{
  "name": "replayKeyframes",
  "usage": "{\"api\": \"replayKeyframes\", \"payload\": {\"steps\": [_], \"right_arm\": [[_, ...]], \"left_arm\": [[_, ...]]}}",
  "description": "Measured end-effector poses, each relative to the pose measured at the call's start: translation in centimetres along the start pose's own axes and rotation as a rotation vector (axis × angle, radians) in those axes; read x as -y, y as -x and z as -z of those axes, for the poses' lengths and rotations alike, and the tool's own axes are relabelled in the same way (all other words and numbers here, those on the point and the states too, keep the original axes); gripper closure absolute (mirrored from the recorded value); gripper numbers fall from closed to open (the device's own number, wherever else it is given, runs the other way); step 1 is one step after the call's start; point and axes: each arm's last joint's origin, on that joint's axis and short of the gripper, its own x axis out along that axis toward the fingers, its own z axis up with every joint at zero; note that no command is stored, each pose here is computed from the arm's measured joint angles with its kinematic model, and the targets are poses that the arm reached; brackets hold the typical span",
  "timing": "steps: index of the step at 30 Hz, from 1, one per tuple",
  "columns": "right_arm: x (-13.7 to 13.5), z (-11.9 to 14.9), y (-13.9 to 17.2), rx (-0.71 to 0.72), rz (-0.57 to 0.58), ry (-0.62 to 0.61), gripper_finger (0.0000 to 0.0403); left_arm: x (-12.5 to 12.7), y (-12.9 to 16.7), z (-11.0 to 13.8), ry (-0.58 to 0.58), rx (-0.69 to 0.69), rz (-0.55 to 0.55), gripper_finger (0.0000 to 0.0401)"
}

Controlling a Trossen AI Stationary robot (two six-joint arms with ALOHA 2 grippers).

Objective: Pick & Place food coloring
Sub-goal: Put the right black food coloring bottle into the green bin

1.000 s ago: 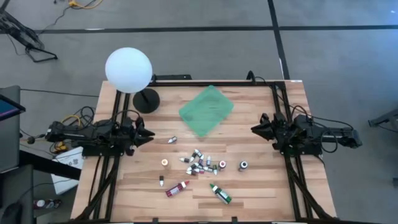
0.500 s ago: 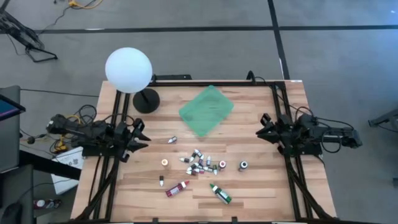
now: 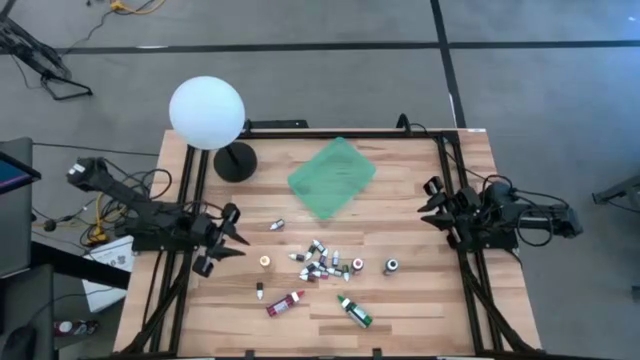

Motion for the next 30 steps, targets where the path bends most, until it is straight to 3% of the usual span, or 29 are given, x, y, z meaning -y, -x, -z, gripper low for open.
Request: {"api": "replayKeyframes", "payload": {"steps": [5, 11, 14, 18, 24, 30], "right_arm": [[-0.3, 0.6, -0.6, -0.046, -0.038, -0.023, 0.0279], [-0.5, 1.5, -2.0, -0.179, 0.059, 0.010, 0.0254], [-0.5, 1.7, -2.9, -0.284, 0.123, 0.025, 0.0249], [-0.6, 2.0, -4.3, -0.439, 0.177, 0.025, 0.0248], [-1.0, 1.3, -6.9, -0.543, 0.177, 0.049, 0.0254], [-1.3, -0.4, -9.7, -0.620, 0.163, 0.106, 0.0260]], "left_arm": [[0.9, -2.3, -1.1, -0.106, -0.067, -0.026, 0.0294], [0.6, -3.3, -0.8, -0.185, -0.226, -0.229, 0.0294], [0.4, -3.2, -0.5, -0.184, -0.257, -0.292, 0.0294], [0.4, -3.1, -0.3, -0.177, -0.278, -0.298, 0.0294], [0.2, -2.9, 0.3, -0.134, -0.333, -0.353, 0.0294], [0.2, -3.1, -0.6, -0.128, -0.286, -0.383, 0.0294]]}}
